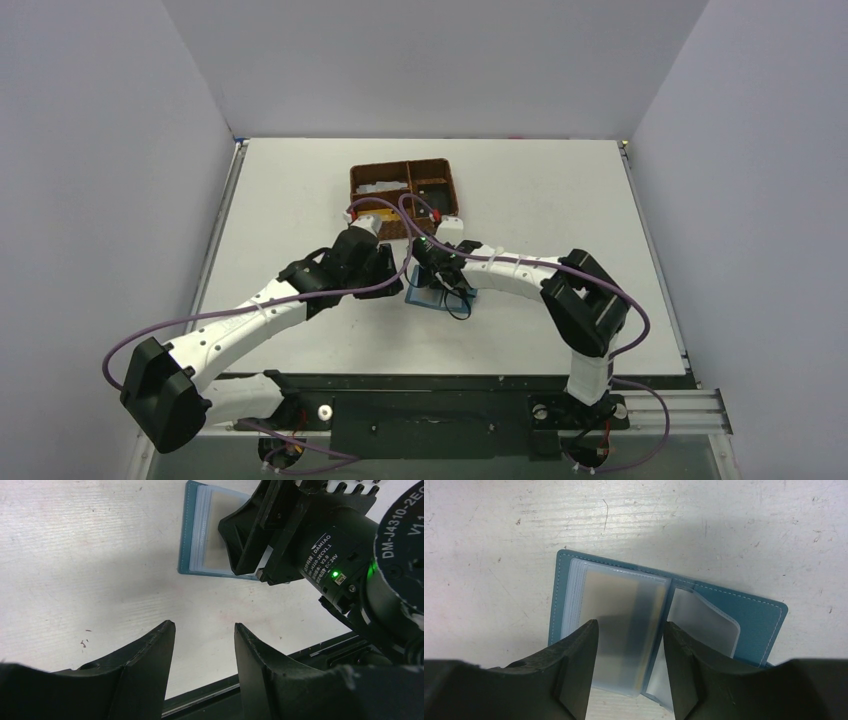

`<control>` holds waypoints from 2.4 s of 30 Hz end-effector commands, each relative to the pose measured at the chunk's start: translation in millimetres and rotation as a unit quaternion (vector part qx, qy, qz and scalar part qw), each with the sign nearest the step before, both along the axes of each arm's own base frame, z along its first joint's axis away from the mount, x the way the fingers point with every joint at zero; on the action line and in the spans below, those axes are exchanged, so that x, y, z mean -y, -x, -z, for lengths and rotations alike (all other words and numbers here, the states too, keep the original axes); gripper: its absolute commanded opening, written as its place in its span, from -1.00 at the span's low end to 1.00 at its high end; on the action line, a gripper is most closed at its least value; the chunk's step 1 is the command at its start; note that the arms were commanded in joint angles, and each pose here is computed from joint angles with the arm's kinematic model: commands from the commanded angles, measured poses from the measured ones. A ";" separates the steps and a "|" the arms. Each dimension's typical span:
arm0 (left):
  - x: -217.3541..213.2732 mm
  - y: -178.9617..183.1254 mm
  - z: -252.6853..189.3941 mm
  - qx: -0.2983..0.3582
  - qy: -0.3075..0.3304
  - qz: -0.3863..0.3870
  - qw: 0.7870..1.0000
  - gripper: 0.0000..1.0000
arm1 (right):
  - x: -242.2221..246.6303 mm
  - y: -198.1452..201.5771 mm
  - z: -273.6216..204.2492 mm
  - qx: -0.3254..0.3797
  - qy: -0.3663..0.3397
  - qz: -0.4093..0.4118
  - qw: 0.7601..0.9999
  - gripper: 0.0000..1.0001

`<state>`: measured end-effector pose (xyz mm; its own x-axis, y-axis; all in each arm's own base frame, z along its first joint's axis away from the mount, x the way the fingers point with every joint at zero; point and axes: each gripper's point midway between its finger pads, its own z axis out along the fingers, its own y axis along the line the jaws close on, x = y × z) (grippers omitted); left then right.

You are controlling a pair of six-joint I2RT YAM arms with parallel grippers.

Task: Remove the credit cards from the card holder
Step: Remove the credit card from the card holder.

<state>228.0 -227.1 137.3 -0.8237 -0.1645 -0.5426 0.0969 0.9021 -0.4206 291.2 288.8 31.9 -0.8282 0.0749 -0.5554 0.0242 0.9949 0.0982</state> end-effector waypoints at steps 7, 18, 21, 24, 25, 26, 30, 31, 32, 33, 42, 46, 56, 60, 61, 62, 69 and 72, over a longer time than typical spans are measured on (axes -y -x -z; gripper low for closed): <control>-7.4 -11.8 -8.8 0.022 0.002 -0.018 1.000 -0.10 | -3.7 -2.5 10.6 0.015 0.026 0.006 1.000 0.00; -7.8 -13.6 -2.6 0.017 0.006 -0.016 1.000 -0.09 | -10.9 -2.2 -10.5 0.044 -0.016 0.017 0.999 0.08; -8.1 -13.4 -2.2 0.016 0.007 -0.016 1.000 -0.10 | -19.4 -2.5 -20.3 0.055 -0.034 0.013 0.998 0.09; -8.1 -12.4 -0.8 0.014 0.007 -0.015 1.000 -0.10 | -28.0 -1.2 -21.9 0.056 -0.039 0.007 0.998 0.10; -8.3 -12.3 -0.6 0.014 0.007 -0.016 1.000 -0.10 | -28.5 -1.3 -20.1 0.055 -0.037 0.008 0.998 0.10; -8.2 -11.7 -0.1 0.013 0.007 -0.015 1.000 -0.10 | -29.0 -1.1 -19.5 0.055 -0.038 0.009 0.998 0.10; -9.2 -11.1 0.0 0.013 0.007 -0.015 1.000 -0.10 | -27.4 0.9 -12.4 0.049 -0.030 0.009 0.998 0.09; -9.6 -11.2 0.6 0.012 0.006 -0.015 1.000 -0.10 | -26.7 1.3 -10.6 0.048 -0.028 0.010 0.998 0.09; -9.3 -10.9 0.8 0.012 0.006 -0.015 1.000 -0.10 | -25.5 2.2 -7.4 0.045 -0.025 0.010 0.999 0.08; -9.8 -10.6 1.4 0.012 0.005 -0.015 1.000 -0.10 | -23.8 3.7 -3.7 0.041 -0.022 0.011 0.999 0.07; -10.1 -8.6 10.2 0.006 0.007 -0.017 1.000 -0.09 | -3.9 16.6 23.7 0.017 0.015 0.012 1.000 -0.14; -9.9 -7.8 12.9 0.004 0.009 -0.019 1.000 -0.09 | 2.0 19.1 27.3 0.012 0.015 0.014 1.000 -0.54; -7.6 -7.7 31.2 -0.012 0.002 -0.016 1.000 -0.15 | -0.4 20.9 9.2 0.028 -0.066 -0.006 0.997 -1.00; -0.7 -14.2 36.3 -0.017 0.003 -0.012 1.000 -0.28 | -12.9 23.4 -1.5 0.034 -0.120 -0.049 0.991 -1.00; 1.7 -16.0 36.6 -0.017 0.004 -0.011 1.000 -0.30 | -17.9 25.9 -6.4 0.033 -0.133 -0.064 0.989 -1.00; 3.4 -16.6 41.1 -0.022 0.001 -0.008 1.000 -0.33 | -20.3 26.4 -8.2 0.038 -0.137 -0.077 0.987 -1.00; 14.4 -22.6 57.4 -0.038 0.002 0.000 0.999 -0.54 | -35.7 36.9 -16.1 0.034 -0.173 -0.128 0.976 -1.00; 17.3 -24.5 61.3 -0.041 0.003 0.002 0.999 -0.62 | -38.1 38.3 -16.4 0.035 -0.180 -0.133 0.974 -1.00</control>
<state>233.0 -226.1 58.6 -0.8935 -0.1382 -0.4273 0.0318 0.9297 -0.3670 252.4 308.9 26.7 -0.8296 0.0627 -0.5548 -0.1733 0.9156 0.3627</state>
